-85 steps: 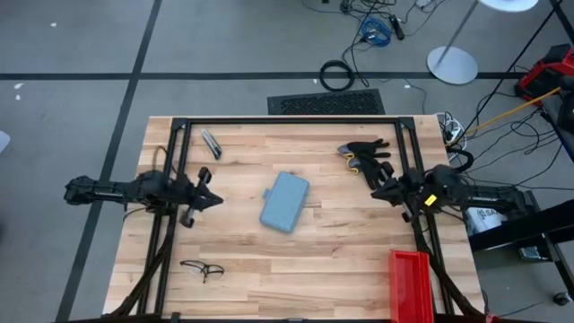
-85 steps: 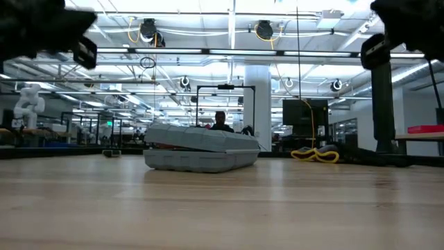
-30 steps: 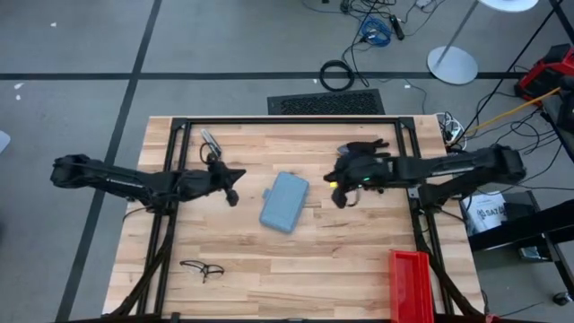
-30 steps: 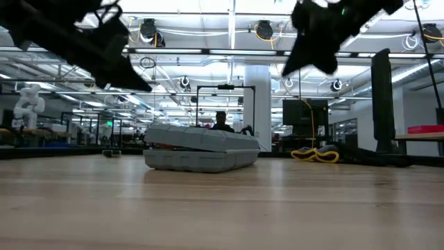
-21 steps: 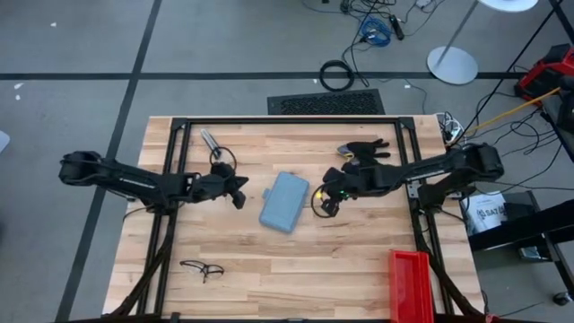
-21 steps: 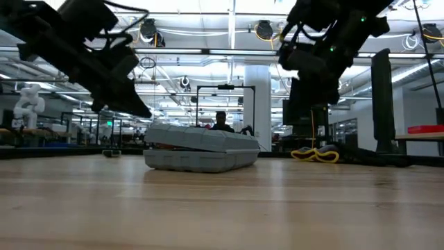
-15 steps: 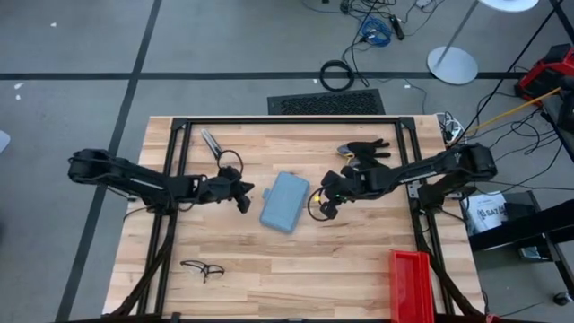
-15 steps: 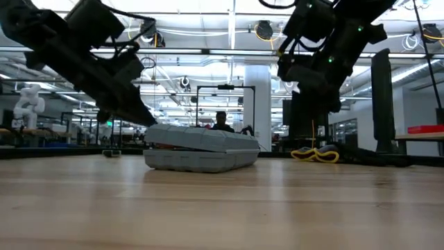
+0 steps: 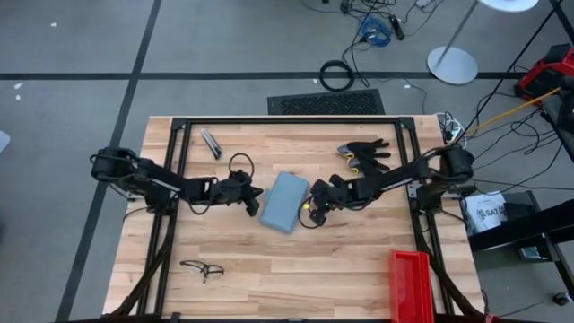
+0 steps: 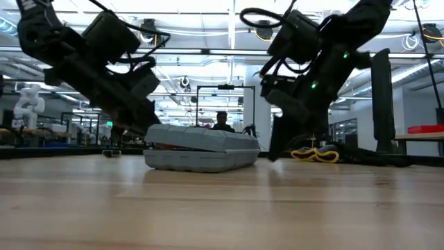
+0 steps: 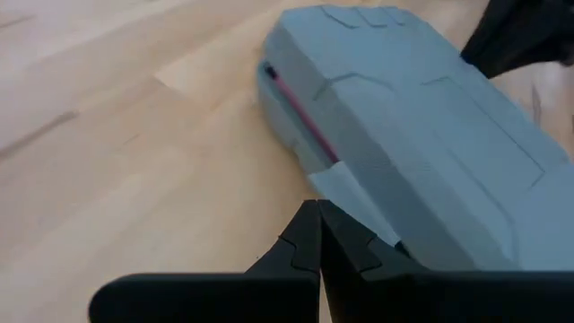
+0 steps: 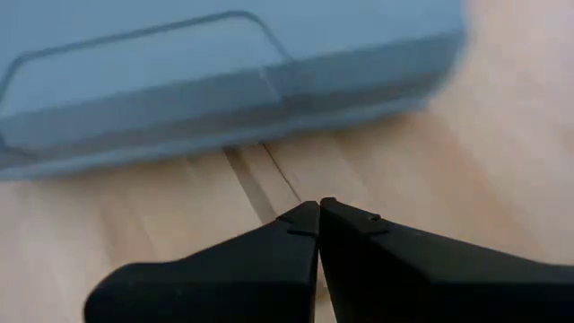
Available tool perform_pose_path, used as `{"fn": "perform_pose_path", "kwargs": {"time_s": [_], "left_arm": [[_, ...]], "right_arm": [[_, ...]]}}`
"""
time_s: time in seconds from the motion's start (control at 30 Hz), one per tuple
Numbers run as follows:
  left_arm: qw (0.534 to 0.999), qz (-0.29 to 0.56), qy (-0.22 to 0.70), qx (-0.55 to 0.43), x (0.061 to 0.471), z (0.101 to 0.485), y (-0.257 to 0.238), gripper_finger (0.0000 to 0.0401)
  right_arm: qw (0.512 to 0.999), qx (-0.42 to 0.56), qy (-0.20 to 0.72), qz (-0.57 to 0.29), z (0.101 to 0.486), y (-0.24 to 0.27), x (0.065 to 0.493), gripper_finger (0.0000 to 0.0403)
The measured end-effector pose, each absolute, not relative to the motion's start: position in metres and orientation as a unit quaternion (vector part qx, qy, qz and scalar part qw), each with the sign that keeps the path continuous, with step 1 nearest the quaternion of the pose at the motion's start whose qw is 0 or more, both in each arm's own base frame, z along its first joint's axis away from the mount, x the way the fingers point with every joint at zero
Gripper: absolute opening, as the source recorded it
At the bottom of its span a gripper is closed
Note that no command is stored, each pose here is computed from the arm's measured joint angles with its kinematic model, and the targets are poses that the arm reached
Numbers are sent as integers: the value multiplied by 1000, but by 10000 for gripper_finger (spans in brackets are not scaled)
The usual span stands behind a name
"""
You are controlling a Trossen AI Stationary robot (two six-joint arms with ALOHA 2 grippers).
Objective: Prefit tool cases
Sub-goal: Open the gray prefit tool case
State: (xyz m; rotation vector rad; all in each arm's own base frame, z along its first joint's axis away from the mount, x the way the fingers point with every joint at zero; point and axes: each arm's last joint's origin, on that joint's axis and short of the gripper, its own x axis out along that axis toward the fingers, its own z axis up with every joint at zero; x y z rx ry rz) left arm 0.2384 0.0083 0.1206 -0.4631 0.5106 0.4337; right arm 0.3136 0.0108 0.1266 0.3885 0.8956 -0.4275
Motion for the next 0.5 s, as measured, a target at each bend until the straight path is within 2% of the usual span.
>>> {"fn": "perform_pose_path", "kwargs": {"time_s": [0.13, 0.5], "left_arm": [[921, 196, 254, -221, 251, 121, 7, 0], [934, 182, 236, -197, 272, 137, 7, 0]], "right_arm": [[868, 204, 417, -176, 117, 13, 322, 0], [874, 215, 402, -169, 116, 13, 325, 0]]}}
